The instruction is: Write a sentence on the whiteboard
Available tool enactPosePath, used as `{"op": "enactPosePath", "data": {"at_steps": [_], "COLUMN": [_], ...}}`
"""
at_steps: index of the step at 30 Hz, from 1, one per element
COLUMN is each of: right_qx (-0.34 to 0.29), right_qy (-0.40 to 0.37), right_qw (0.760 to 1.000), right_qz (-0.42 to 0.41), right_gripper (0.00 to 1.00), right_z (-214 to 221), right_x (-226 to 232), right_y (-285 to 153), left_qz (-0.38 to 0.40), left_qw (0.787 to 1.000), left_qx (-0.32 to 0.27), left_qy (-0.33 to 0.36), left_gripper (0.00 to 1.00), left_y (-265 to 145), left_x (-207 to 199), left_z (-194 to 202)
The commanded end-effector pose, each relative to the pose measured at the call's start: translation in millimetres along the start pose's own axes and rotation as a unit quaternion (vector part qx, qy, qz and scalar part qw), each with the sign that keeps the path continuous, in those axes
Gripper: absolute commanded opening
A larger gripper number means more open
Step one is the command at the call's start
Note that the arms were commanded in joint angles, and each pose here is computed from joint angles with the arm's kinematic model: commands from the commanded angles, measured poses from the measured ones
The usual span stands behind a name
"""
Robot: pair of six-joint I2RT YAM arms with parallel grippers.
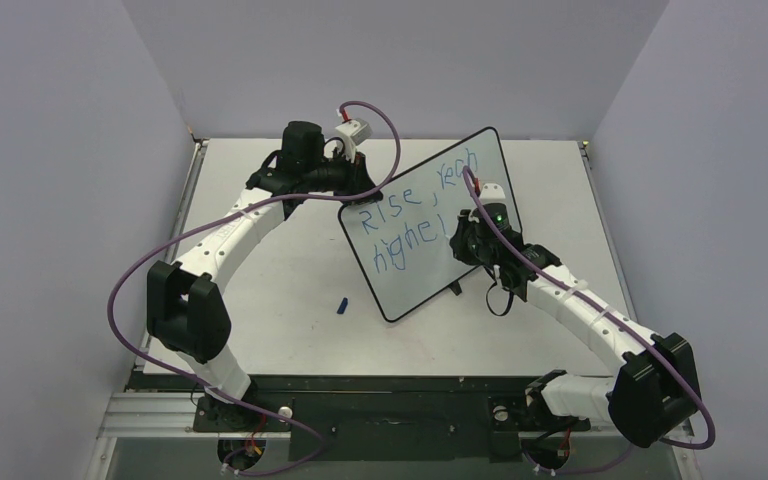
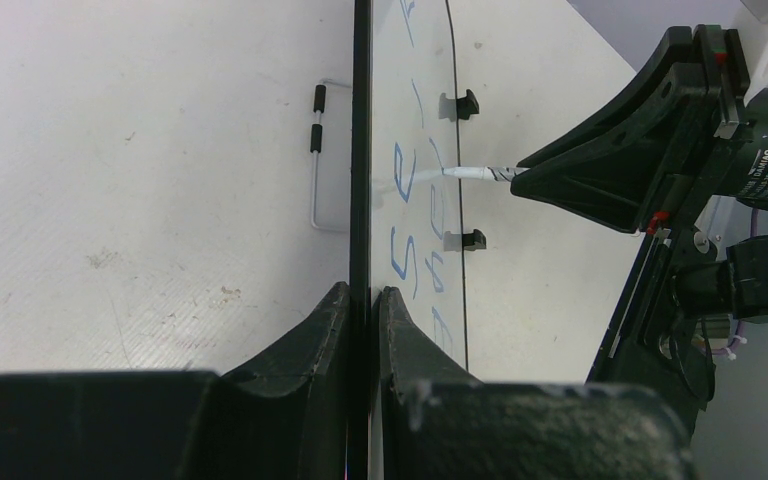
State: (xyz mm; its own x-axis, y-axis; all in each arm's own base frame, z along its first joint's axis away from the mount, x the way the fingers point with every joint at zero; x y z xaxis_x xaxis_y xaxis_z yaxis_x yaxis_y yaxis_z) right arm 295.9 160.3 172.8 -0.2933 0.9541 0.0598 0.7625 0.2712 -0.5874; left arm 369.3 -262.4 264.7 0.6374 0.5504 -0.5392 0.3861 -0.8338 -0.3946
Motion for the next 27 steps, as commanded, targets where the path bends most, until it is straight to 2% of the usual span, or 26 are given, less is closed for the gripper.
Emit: {"op": "enactPosePath", "data": {"at_steps": [1, 15, 27], "right_qx": [-0.026, -0.048, -0.055], "right_qy": [0.009, 0.000, 0.004], "right_qw": [1.000, 0.999, 0.998], "right_qz": [-0.010, -0.003, 0.008], "right_gripper": [0.00, 0.00, 0.00], "right_z": [-19, -58, -73], "right_x": [5, 7, 2], "right_y": [-3, 1, 6], "left_qz": [0.011, 0.010, 0.010], "left_qw": [0.994, 0.994, 0.995], "left_qx": [-0.065, -0.064, -0.064], "left_qy": [0.082, 0.082, 0.082], "left_gripper": [0.00, 0.00, 0.00], "left_y": [-14, -13, -14], "left_x": [-17, -17, -17], "left_z": [-38, -37, -37]}}
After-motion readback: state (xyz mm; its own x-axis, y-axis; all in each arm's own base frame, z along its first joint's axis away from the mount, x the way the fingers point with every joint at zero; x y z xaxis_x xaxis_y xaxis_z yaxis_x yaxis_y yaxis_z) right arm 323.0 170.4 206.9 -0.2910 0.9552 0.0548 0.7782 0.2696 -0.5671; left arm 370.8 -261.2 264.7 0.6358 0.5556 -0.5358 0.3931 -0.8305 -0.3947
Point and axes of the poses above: each gripper's point midway between its finger pads, its own y axis out along the fingers, its own x axis along the line the jaws close on, z = x × y, the point moved 3 cm from there along -y, back along the fingers, and after that the axes turned 12 degrees about -y, right-handed, at the moved point
